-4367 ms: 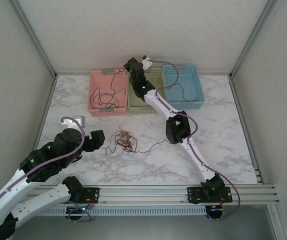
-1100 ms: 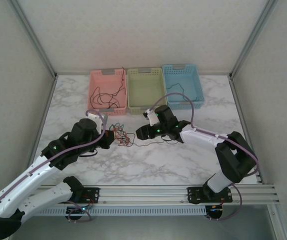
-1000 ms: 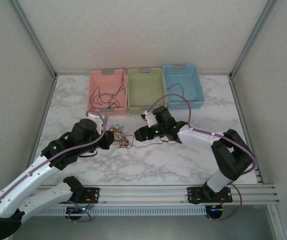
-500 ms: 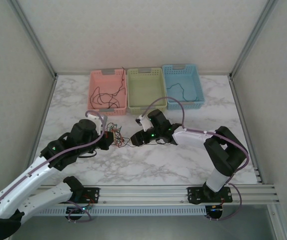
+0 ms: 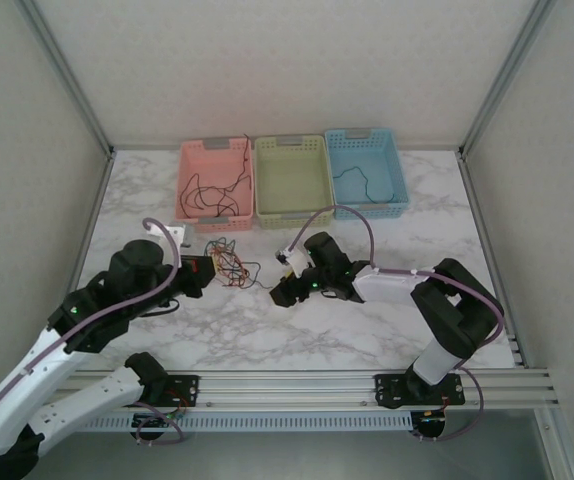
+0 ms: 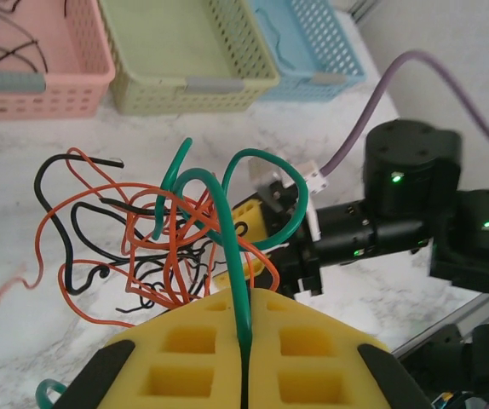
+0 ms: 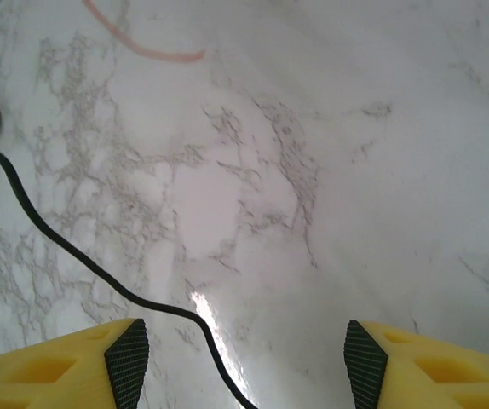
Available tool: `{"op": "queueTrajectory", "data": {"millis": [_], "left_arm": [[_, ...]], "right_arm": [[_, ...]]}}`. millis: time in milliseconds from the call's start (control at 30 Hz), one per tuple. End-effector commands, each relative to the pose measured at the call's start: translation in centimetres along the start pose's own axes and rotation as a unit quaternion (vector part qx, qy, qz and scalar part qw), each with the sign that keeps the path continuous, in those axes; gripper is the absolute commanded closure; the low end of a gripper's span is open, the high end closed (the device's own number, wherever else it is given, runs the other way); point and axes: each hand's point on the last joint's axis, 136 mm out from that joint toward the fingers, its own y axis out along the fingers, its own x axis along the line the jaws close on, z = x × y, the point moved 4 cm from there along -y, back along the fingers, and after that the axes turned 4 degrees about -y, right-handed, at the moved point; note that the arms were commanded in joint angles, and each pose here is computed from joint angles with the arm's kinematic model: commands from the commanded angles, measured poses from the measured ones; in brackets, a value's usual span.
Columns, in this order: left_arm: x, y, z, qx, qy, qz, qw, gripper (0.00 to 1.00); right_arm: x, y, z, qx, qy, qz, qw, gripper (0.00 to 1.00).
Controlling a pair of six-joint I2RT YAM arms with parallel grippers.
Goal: Untangle the cables
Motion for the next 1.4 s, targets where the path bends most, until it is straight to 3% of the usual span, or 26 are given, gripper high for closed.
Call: {"op": "queueTrajectory", "data": {"millis": [0, 200, 367, 500, 700, 1067, 1167, 1300, 1367], "left_arm": [[-0.3, -0.9, -0.7, -0.010, -0.005, 0.001, 1.000, 1.00], [-0.5, -0.9, -0.8, -0.009, -0.006, 0.006, 1.000, 1.00], [-0.2, -0.9, -0.8, -0.011, -0.007, -0.002, 1.000, 1.00], [0.0, -1.0, -0.7, -0.012, -0.007, -0.007, 1.000, 1.00], [-0.2, -1.0, -0.7, -0.009, -0.007, -0.003, 1.000, 1.00], [-0.9, -1.3, -1.1, -0.008, -0.007, 0.012, 1.000, 1.00], [-0.9, -1.1, -1.0, -0.007, -0.006, 0.012, 1.000, 1.00], [-0.6, -1.0, -0.9, -0.007, -0.006, 0.006, 1.000, 1.00], [-0.4, -1.1, -0.9, -0.009, -0.006, 0.002, 1.000, 1.00]], "right_arm": [[0.7, 0.0, -1.0, -0.035, -0.039, -0.023, 0.998, 0.34], [0.9, 0.3, -1.6, -0.039, -0.043, -0.036, 0.998, 0.37], [1.3, 0.4, -1.6, -0.032, -0.044, -0.055, 0.997, 0.61], [1.7, 0.2, -1.5, -0.030, -0.048, -0.067, 0.996, 0.70], [1.0, 0.3, -1.4, -0.032, -0.044, -0.043, 0.998, 0.44], [0.4, 1.7, -0.6, -0.009, -0.034, -0.042, 0.998, 0.41], [0.5, 1.9, -0.6, -0.007, -0.035, -0.048, 0.998, 0.48], [0.7, 1.8, -0.7, -0.006, -0.036, -0.055, 0.998, 0.65], [0.6, 1.6, -0.9, -0.008, -0.037, -0.046, 0.998, 0.78]]}}
